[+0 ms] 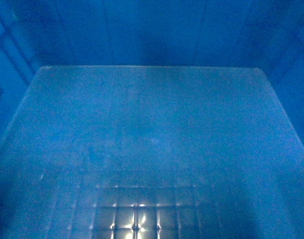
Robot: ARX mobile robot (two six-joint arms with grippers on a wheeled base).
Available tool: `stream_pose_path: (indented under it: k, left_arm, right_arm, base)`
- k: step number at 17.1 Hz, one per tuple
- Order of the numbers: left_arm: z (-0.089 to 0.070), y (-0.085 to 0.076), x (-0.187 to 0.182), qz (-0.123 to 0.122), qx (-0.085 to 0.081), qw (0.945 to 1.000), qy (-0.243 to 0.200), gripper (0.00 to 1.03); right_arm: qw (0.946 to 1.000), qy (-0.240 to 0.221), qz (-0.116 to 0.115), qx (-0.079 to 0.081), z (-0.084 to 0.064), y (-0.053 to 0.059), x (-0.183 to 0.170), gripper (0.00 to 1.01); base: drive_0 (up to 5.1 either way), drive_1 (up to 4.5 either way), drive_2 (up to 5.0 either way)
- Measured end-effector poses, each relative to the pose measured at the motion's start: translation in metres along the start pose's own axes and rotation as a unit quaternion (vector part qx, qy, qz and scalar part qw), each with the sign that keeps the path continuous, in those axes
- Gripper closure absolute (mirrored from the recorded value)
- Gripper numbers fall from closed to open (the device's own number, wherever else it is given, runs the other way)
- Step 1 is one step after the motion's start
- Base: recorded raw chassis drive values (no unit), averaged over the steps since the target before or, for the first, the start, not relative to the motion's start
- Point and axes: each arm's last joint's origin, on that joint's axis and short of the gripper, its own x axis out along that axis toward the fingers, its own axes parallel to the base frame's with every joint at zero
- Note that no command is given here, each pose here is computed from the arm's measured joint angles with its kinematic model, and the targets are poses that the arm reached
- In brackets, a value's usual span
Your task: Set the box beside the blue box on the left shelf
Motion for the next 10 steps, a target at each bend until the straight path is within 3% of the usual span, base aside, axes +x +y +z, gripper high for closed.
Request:
stream_pose_path:
  k: [9,10]
  left_arm:
    - [-0.0002,0.0,0.0001,0.0,-0.001,1.0,0.001,0.83]
    - [-0.0001,-0.0001,0.0001,0.0,-0.001,1.0,0.0,0.83]
  right_arm:
    - [1.0,-0.001,0.0,0.0,0.0002,0.0,-0.0001,0.79]
    - [1.0,0.0,0.0,0.0,0.0,0.0,0.0001,0.79]
  base:
    - [0.0,4.32,-4.3]
    - [0.0,0.0,0.0]
